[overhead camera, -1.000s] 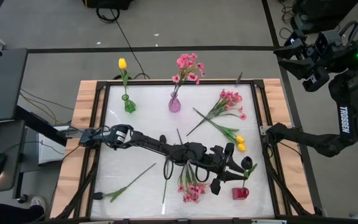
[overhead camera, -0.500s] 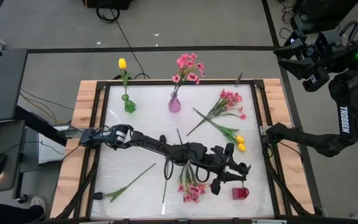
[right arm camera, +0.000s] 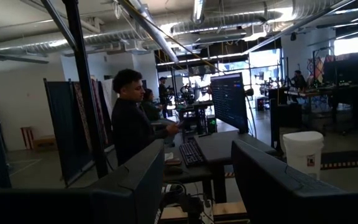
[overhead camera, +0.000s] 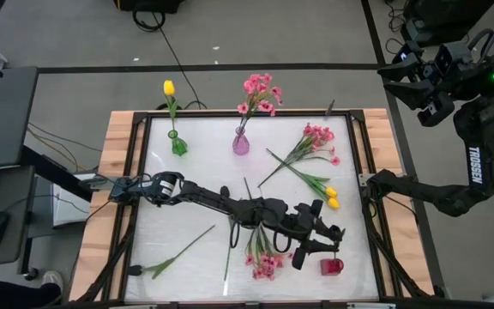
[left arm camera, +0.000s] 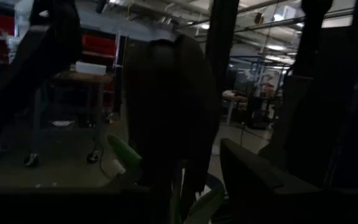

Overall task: Sort flowers into vase by color
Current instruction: Put the top black flower into the red vase

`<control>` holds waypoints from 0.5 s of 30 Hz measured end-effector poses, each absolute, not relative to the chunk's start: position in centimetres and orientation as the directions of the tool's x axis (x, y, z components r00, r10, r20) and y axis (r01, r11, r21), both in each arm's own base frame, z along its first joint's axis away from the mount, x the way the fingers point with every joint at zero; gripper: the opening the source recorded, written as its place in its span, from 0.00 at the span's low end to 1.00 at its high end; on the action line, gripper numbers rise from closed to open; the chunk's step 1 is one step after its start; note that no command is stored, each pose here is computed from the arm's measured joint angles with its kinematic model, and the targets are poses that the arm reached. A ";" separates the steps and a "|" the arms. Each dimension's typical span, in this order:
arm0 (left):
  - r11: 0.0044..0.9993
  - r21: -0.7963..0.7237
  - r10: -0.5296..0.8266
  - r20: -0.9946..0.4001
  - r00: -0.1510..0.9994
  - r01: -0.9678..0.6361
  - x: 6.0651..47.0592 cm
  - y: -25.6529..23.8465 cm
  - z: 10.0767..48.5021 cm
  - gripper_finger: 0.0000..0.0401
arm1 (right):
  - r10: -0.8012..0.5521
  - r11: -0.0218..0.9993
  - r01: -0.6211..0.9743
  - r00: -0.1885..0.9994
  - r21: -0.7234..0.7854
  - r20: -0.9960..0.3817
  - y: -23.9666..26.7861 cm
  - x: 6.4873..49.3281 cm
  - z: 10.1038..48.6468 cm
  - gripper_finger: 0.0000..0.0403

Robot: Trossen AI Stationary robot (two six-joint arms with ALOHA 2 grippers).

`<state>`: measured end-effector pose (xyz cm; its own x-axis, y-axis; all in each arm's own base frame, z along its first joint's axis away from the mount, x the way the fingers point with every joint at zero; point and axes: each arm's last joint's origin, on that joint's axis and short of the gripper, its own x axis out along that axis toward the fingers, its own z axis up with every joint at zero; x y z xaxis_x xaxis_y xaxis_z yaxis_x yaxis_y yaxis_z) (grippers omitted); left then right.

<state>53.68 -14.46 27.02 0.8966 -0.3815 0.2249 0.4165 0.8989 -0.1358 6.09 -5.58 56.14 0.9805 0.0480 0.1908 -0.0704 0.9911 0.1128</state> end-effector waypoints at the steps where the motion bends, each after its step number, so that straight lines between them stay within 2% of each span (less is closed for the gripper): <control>1: 0.905 -0.139 -0.369 0.219 0.903 0.403 53.7 -14.4 27.0 0.39 | 0.048 0.991 -0.071 0.980 0.113 0.191 -5.6 6.1 56.1 0.49; 8: 0.928 -0.123 -0.322 0.203 0.925 0.351 54.0 -13.7 26.8 0.57 | 0.048 0.991 -0.071 0.980 0.112 0.191 -5.6 6.1 56.1 0.49; 15: 0.932 -0.131 -0.321 0.141 0.936 0.339 54.1 -13.4 26.2 0.64 | 0.048 0.991 -0.071 0.980 0.112 0.191 -5.6 6.1 56.1 0.49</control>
<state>54.11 -13.45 26.22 0.9364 -0.3211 0.1414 0.3391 0.9316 -0.1309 6.09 -5.57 56.15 0.9804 0.0484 0.1910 -0.0708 0.9912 0.1122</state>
